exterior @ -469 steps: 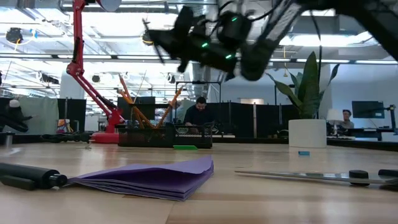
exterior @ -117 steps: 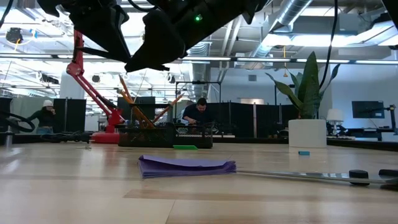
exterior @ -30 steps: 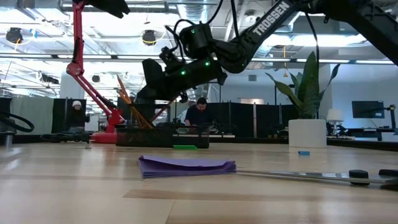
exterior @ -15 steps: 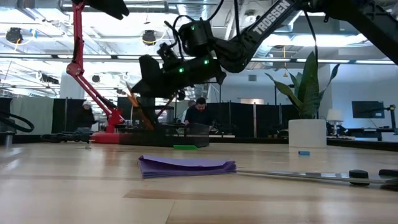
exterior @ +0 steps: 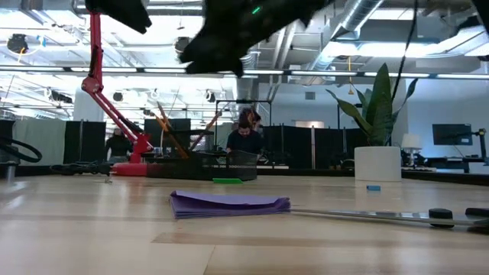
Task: Pick and place office supplies into organizer
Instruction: Adjust the black desk organizer
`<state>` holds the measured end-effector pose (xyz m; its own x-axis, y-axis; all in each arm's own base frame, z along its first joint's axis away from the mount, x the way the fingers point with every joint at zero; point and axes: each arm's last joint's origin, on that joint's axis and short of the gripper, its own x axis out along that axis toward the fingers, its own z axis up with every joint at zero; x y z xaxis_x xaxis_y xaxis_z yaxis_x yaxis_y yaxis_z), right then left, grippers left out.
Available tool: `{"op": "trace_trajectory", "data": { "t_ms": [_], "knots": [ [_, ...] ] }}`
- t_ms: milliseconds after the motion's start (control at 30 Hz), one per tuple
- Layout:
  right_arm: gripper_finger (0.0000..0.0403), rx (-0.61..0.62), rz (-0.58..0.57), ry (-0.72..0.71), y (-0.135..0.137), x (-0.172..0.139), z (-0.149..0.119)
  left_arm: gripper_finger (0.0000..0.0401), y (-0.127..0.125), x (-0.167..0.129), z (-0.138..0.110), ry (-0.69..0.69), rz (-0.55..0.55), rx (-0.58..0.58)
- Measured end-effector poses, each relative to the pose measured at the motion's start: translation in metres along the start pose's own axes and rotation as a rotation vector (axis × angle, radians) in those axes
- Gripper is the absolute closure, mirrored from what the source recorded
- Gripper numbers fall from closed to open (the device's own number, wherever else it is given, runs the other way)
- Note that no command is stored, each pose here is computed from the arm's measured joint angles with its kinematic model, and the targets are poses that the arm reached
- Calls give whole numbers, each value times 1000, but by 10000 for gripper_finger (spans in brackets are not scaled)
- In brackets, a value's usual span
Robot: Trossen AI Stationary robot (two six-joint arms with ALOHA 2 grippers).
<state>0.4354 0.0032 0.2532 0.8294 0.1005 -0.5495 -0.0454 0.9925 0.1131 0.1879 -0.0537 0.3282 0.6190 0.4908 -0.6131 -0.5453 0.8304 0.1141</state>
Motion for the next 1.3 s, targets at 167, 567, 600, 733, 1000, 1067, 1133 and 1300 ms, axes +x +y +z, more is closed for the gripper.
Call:
{"op": "trace_trajectory", "data": {
  "t_ms": [167,567,600,733,1000,1067,1133,1300],
  "knots": [
    [265,31,119,282,48,-36,-15,227,-5,3,-4,59,-47,-9],
    [340,-92,-282,378,128,-57,-49,301,-15,35,-47,141,50,15],
    [354,-97,-333,386,129,-61,-51,325,-16,35,-49,154,41,10],
    [397,-82,-521,415,132,-82,-59,391,-22,29,-55,186,-14,-7],
    [401,-124,-533,389,135,-120,-58,399,-34,12,-65,126,-64,15],
    [398,-128,-531,391,129,-141,-59,400,-31,6,-69,122,-47,28],
    [397,-88,-532,357,119,-167,-56,401,-23,0,-71,107,-12,4],
    [402,23,-510,173,96,-217,-62,399,1,-12,-74,49,81,-86]
  ]
}}
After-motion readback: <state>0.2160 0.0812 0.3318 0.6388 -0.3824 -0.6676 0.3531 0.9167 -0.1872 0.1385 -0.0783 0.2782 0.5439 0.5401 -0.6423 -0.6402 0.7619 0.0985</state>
